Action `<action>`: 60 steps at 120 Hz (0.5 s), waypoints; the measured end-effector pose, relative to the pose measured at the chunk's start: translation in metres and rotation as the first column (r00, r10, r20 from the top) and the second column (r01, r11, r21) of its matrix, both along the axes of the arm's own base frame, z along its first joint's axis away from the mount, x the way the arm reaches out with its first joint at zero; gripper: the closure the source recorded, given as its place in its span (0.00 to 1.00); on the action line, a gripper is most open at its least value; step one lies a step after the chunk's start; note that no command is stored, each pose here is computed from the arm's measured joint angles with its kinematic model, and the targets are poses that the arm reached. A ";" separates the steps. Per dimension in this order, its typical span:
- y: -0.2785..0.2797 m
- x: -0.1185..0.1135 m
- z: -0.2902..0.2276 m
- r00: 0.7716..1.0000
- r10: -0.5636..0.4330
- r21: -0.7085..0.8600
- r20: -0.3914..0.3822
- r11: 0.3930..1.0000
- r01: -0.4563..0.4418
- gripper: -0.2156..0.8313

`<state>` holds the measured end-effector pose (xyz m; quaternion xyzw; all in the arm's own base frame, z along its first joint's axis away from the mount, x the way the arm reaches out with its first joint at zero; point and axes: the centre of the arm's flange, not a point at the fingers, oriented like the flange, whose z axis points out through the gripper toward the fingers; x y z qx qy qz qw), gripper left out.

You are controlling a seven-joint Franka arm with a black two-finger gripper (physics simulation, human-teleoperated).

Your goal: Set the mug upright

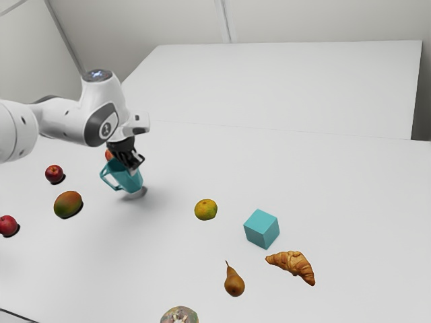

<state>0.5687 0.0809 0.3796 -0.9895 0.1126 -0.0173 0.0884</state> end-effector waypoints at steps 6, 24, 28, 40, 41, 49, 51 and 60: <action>0.000 -0.001 -0.005 0.999 0.036 -0.003 0.001 0.999 -0.036 0.96; 0.000 -0.001 -0.014 0.992 0.125 -0.011 0.005 0.992 -0.125 0.77; 0.000 -0.001 -0.014 0.990 0.143 -0.012 0.007 0.990 -0.143 0.70; -0.001 -0.001 -0.015 0.982 0.190 -0.016 0.012 0.982 -0.190 0.51; -0.001 -0.001 -0.015 0.981 0.194 -0.016 0.012 0.981 -0.194 0.50; 0.000 -0.001 -0.011 0.975 0.222 -0.018 0.019 0.975 -0.222 0.42; 0.000 0.000 -0.007 0.973 0.228 -0.020 0.026 0.974 -0.227 0.41; -0.002 0.007 0.040 0.964 0.253 -0.031 0.080 0.967 -0.252 0.35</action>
